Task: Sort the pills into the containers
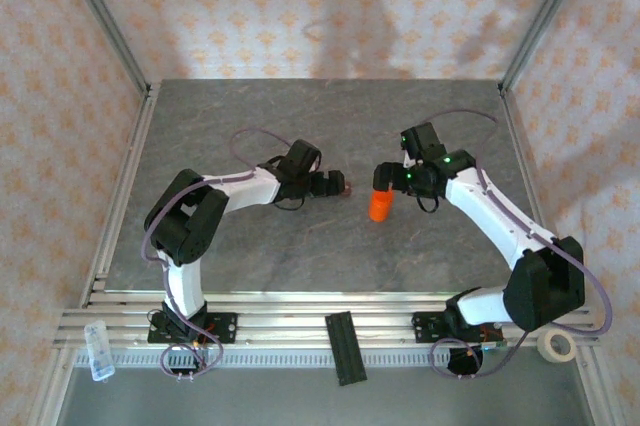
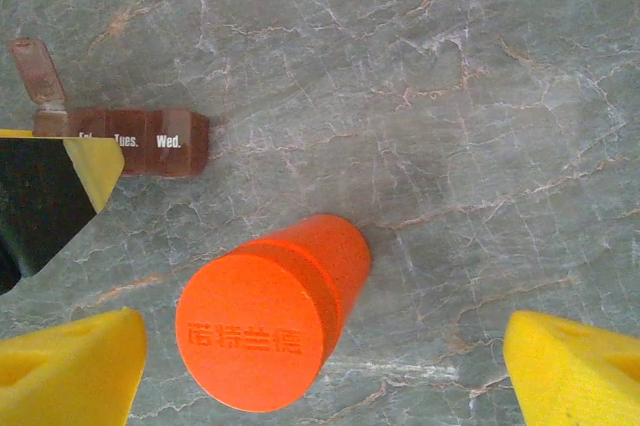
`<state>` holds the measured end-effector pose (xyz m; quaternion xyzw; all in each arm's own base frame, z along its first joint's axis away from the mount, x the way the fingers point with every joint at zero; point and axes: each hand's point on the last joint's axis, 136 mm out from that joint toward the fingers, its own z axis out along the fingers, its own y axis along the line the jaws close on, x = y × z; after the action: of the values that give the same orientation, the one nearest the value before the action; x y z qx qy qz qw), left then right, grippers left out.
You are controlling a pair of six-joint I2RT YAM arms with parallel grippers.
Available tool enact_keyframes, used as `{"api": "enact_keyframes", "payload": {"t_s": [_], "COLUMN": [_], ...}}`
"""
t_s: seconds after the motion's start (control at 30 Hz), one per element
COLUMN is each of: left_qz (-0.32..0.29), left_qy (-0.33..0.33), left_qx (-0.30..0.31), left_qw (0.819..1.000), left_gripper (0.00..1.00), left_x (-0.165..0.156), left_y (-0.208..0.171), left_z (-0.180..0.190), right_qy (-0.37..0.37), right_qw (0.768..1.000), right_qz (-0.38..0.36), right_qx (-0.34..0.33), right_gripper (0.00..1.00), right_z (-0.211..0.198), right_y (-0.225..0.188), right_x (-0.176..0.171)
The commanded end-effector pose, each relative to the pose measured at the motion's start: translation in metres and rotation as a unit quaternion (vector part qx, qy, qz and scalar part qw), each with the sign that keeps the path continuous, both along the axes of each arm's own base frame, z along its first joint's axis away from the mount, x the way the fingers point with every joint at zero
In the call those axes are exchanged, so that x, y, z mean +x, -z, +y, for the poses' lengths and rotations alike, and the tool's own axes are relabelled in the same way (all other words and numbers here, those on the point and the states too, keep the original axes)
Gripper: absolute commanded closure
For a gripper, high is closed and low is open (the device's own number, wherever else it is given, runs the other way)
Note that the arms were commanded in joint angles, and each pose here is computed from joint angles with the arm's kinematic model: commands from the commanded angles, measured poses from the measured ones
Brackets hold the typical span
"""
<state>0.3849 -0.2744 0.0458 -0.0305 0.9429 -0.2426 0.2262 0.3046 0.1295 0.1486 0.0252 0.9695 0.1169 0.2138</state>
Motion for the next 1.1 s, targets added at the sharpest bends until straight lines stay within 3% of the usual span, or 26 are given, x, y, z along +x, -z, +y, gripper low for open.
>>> {"api": "enact_keyframes", "payload": {"t_s": [0.0,0.37,0.43,0.77,1.07], "left_qz": [-0.009,-0.021,-0.046,-0.114,-0.126], "left_qy": [-0.002,-0.002,-0.010,-0.056,-0.082], "left_qx": [-0.012,-0.011,-0.020,-0.057,-0.058], "left_qw": [1.000,1.000,0.999,0.990,0.987], "left_gripper": [0.00,0.00,0.00,0.00,0.00], "left_x": [0.007,0.007,0.011,0.018,0.005], "left_y": [0.000,-0.007,-0.031,-0.103,-0.117], "left_z": [-0.015,-0.018,-0.014,0.029,0.072], "right_qy": [0.016,0.012,0.006,-0.060,-0.090], "right_qw": [1.000,1.000,1.000,0.997,0.993], "right_qz": [-0.019,-0.016,-0.013,0.031,0.065], "right_qx": [-0.004,0.002,0.007,0.027,-0.040], "right_gripper": [0.08,0.09,0.10,0.12,0.11], "right_z": [-0.008,-0.006,-0.004,0.019,0.032], "right_y": [-0.007,-0.010,-0.011,-0.006,0.015], "right_x": [0.001,-0.003,-0.004,-0.011,-0.010]}}
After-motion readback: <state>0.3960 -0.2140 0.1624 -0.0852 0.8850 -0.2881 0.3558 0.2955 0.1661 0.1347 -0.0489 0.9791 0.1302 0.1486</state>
